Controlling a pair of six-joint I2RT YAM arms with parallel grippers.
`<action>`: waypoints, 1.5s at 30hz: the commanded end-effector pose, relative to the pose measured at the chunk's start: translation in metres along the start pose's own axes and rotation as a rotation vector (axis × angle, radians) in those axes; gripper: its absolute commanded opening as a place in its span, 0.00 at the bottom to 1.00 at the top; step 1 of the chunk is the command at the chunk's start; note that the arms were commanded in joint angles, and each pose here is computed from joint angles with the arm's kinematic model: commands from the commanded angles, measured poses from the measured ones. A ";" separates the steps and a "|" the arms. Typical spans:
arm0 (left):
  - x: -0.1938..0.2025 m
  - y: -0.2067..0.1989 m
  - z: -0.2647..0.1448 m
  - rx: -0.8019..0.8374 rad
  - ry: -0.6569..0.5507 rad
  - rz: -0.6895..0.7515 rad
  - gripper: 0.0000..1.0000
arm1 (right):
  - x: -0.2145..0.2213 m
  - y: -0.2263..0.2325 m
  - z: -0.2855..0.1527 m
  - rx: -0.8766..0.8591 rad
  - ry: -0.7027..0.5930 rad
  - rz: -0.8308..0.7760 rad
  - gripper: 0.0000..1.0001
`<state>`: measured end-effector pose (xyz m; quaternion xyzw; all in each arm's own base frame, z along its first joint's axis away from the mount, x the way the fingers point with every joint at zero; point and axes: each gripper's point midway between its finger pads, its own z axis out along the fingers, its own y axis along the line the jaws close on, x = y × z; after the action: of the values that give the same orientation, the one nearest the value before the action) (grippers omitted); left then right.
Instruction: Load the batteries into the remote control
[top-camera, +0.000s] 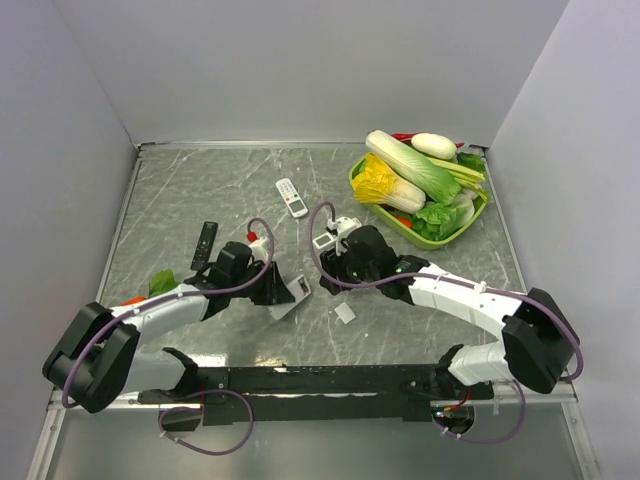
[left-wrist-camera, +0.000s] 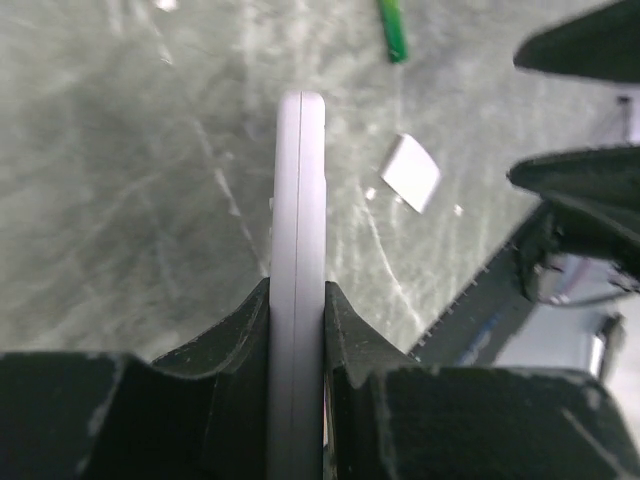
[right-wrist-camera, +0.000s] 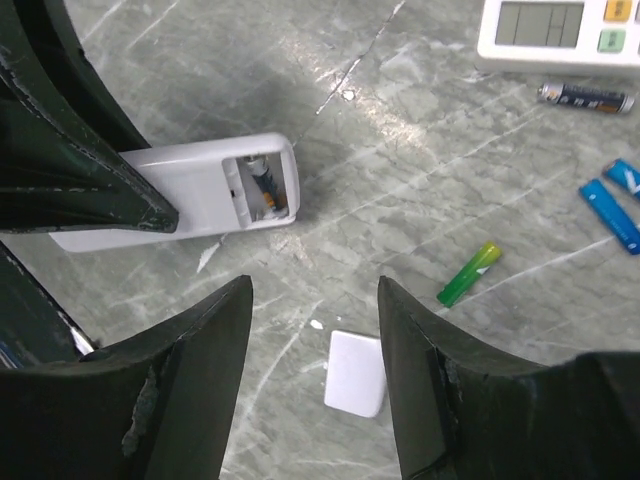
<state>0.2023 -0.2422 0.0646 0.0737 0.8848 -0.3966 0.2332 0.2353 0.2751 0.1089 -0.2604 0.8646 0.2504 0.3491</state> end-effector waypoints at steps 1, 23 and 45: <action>-0.024 0.006 -0.004 -0.165 -0.049 0.062 0.02 | -0.007 0.001 0.012 0.008 -0.033 0.140 0.61; -0.003 0.015 0.016 -0.667 0.025 0.330 0.02 | 0.061 -0.018 0.064 0.033 0.169 0.521 0.60; 0.022 0.006 0.022 -0.706 0.022 0.383 0.02 | 0.079 -0.042 0.062 0.167 0.213 0.590 0.59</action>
<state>0.2013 -0.2636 0.0527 0.1643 0.9287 -0.0109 0.3322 0.2468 0.2846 0.0275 -0.0197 0.9261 0.3082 0.2168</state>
